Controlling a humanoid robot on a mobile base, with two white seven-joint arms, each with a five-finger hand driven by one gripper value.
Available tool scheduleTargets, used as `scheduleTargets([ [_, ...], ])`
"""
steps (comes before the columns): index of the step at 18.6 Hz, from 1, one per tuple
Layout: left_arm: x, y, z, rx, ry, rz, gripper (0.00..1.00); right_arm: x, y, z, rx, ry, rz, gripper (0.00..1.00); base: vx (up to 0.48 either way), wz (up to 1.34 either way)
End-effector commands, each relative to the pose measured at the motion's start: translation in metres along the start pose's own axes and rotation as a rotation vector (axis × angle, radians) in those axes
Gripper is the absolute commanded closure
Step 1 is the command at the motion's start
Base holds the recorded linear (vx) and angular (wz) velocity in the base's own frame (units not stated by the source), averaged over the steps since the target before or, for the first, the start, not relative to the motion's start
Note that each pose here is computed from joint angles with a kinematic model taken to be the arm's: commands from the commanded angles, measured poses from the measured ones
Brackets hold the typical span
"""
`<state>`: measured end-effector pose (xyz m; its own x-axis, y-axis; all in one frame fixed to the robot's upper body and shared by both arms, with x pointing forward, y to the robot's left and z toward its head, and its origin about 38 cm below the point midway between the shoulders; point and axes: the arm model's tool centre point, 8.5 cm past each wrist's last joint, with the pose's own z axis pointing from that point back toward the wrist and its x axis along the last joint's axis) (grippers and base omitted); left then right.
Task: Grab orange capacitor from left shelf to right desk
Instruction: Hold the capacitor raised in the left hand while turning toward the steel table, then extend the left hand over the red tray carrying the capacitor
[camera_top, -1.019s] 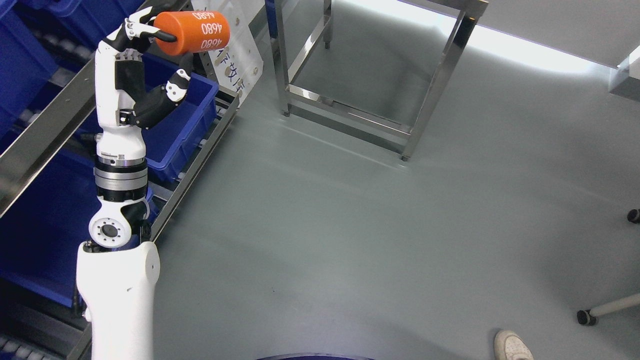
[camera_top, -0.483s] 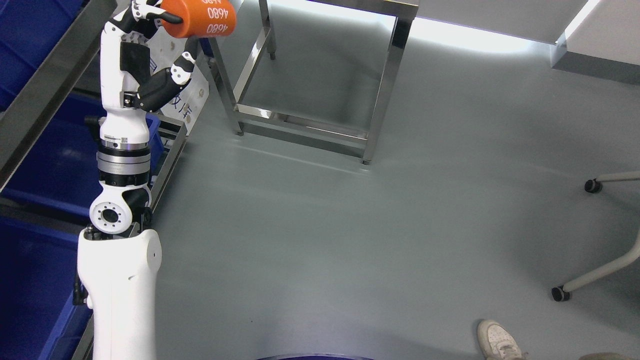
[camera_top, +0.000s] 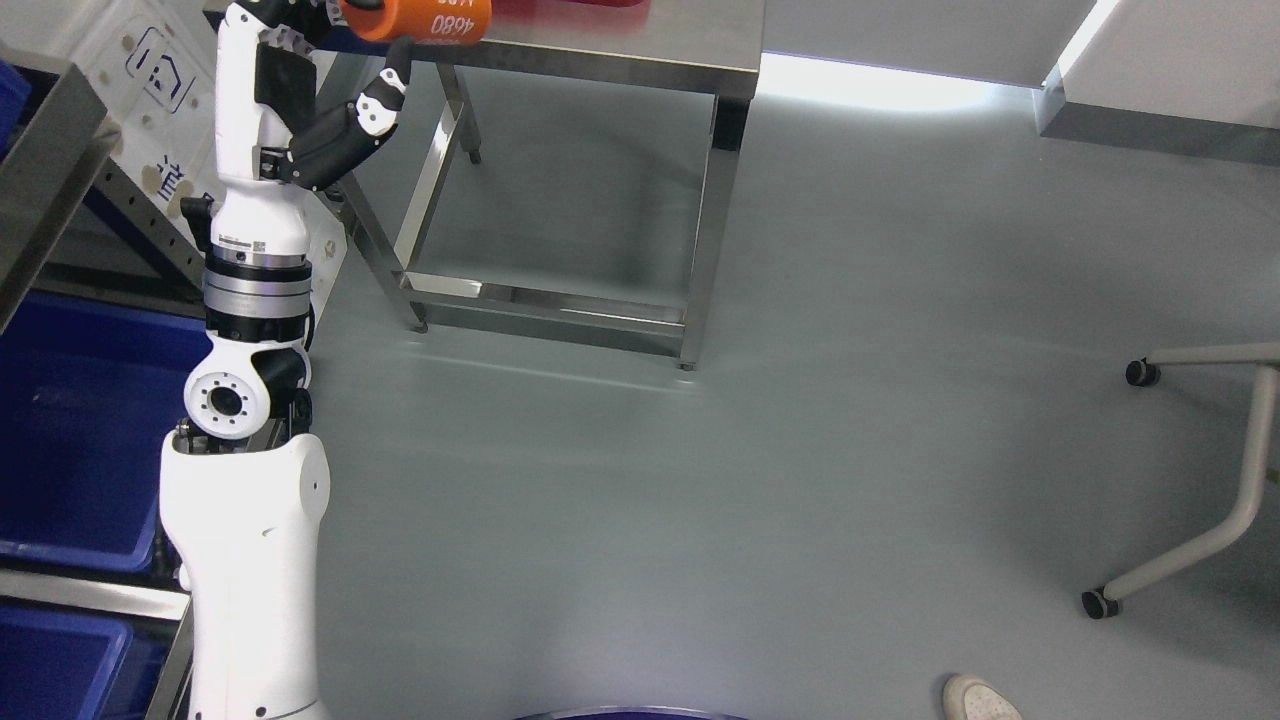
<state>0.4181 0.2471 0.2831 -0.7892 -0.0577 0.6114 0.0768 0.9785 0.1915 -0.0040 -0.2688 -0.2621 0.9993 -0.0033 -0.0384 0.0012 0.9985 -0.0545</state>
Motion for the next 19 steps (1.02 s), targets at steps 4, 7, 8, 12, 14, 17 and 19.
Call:
scheduleTargets([
  [4,0.006,-0.012,-0.029,-0.058,-0.012,0.016,0.99,0.011,-0.011,0.000,-0.018,-0.028,-0.010,0.00,0.279,-0.09],
  [7,0.007,-0.012,-0.038,-0.062,-0.005,0.020,0.99,0.012,-0.011,0.000,-0.018,-0.030,-0.010,0.00,0.286,-0.03],
  [8,0.007,-0.014,-0.040,-0.068,0.002,0.025,0.99,0.012,-0.011,0.000,-0.018,-0.030,-0.010,0.00,0.267,-0.03],
  [12,0.008,-0.022,-0.060,-0.097,0.011,0.040,0.99,0.012,-0.011,0.000,-0.018,-0.031,-0.010,0.00,0.259,-0.01],
  [14,0.010,-0.021,-0.070,-0.099,0.008,0.040,0.99,0.012,-0.011,0.000,-0.018,-0.030,-0.010,0.00,0.252,0.00],
  [17,0.010,-0.023,-0.074,-0.110,0.024,0.047,0.99,0.012,-0.011,0.000,-0.018,-0.030,-0.010,0.00,0.240,0.03],
  [19,0.009,-0.031,-0.076,-0.140,0.040,0.056,0.99,0.012,-0.011,0.000,-0.018,-0.030,-0.010,0.00,0.223,0.07],
])
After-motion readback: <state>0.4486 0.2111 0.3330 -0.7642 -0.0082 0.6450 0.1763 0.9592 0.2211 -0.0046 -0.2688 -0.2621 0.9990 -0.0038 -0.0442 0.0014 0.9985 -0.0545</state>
